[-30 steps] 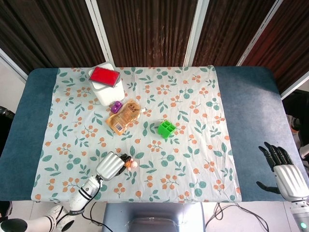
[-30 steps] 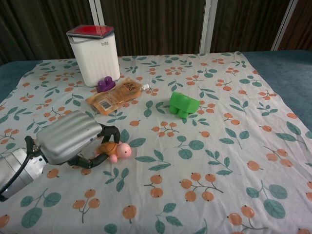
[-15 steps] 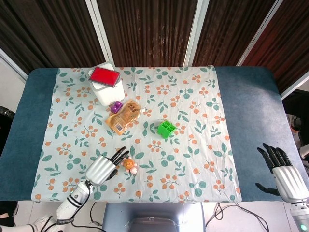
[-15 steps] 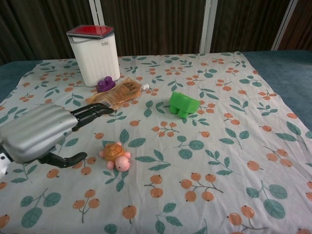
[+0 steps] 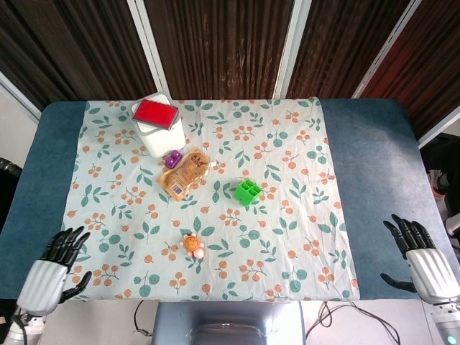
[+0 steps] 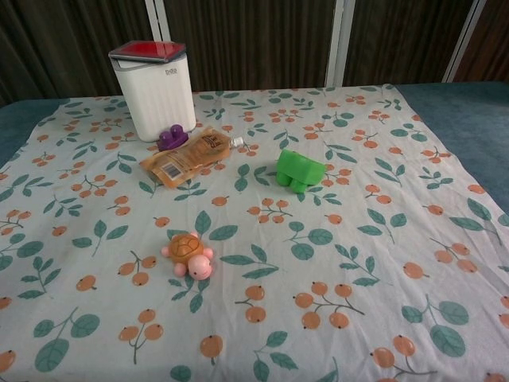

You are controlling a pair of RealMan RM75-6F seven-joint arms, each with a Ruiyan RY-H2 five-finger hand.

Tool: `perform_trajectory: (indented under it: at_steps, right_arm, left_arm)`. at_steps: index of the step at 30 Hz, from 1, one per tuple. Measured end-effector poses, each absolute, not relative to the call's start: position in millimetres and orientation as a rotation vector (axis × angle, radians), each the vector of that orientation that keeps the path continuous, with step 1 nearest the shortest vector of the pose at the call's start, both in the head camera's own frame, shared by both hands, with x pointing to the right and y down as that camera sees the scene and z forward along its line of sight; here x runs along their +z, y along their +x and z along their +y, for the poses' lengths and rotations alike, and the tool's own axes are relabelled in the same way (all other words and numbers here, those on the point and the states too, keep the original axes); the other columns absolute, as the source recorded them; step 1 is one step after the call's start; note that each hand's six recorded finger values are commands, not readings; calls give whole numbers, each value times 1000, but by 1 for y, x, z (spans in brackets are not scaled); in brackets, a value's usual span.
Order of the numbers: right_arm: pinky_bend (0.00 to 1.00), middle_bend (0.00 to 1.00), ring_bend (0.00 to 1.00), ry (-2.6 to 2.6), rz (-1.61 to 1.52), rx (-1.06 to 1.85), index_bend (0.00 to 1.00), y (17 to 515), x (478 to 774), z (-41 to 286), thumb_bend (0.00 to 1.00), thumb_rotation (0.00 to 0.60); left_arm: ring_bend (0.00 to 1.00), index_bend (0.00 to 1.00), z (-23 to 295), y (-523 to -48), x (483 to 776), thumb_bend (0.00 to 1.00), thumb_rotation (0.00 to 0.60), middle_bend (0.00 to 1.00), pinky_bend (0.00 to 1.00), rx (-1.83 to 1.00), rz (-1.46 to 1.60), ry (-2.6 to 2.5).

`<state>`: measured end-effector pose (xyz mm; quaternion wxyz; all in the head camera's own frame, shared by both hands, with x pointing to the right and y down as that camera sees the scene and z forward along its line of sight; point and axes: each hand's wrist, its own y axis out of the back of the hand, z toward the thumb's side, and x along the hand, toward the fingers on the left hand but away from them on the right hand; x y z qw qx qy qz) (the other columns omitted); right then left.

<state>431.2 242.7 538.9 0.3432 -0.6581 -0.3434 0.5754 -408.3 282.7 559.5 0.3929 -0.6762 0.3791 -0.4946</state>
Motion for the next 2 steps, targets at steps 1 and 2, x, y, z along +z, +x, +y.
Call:
perform_trajectory:
  at_steps: [1,2]
  right_arm:
    - [0,0,0,-1709,-889,1496,0,431,539,243,212,600]
    - [0,0,0,-1708,-886,1497,0,431,540,243,213,600]
  left_arm:
    - [0,0,283,-413,559,325,600,25,106,-1277,966,-1707]
    - [0,0,283,-417,560,326,600,25,108,-1300,968,-1696]
